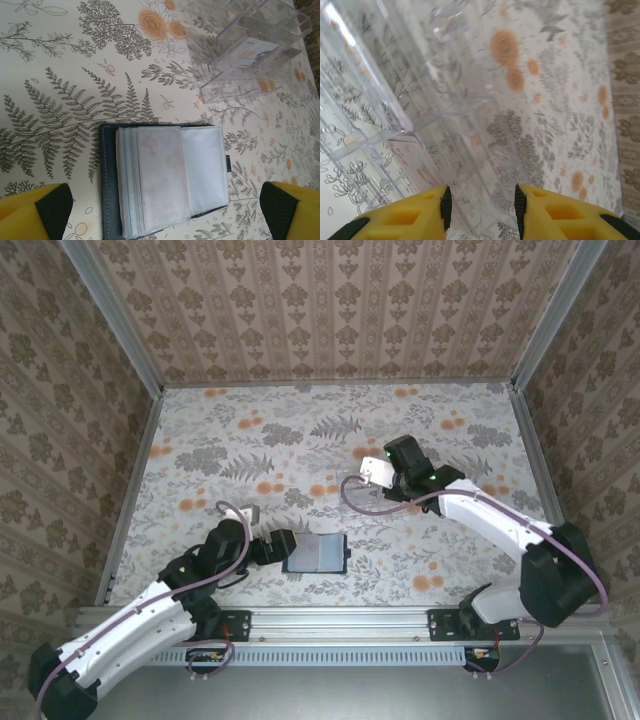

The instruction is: Take the credit cards out of the card holder

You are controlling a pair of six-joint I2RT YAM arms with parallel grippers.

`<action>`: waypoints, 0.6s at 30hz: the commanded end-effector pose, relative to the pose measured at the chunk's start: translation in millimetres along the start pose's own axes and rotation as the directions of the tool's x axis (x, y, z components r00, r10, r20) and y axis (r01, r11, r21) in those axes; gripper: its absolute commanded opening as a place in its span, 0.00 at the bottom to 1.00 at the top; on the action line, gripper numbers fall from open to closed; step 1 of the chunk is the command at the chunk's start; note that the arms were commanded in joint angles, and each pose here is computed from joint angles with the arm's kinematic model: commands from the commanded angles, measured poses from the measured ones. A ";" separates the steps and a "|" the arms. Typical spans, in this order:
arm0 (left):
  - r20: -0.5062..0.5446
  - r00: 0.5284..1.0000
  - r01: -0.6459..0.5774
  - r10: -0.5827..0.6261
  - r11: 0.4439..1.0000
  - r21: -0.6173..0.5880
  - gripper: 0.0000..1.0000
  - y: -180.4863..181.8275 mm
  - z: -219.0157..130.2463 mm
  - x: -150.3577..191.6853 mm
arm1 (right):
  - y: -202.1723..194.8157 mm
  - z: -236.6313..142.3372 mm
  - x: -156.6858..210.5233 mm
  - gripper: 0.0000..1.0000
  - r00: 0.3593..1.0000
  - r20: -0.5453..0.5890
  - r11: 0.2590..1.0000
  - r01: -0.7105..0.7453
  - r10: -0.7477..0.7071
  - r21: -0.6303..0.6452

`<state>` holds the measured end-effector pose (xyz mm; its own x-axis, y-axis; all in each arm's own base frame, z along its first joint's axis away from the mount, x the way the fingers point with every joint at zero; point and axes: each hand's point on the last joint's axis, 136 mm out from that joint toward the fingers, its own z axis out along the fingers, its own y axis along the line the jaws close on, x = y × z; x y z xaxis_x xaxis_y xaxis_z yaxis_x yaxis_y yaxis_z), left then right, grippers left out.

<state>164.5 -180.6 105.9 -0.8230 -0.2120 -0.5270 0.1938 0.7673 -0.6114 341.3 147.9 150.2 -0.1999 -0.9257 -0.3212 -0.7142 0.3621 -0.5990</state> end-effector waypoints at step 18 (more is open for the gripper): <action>-0.173 0.984 0.047 -0.053 0.998 -0.042 0.69 -9.3 42.7 17.0 | 114.0 -55.3 -71.8 0.29 0.626 0.078 0.604 -0.701 0.776 -0.379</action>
<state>167.1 -203.7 62.4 -0.9161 -0.1327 -0.3784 0.1165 0.8149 -0.5677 242.4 236.8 149.9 -0.5243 -0.4414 -0.7282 -0.6282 0.7778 -0.0193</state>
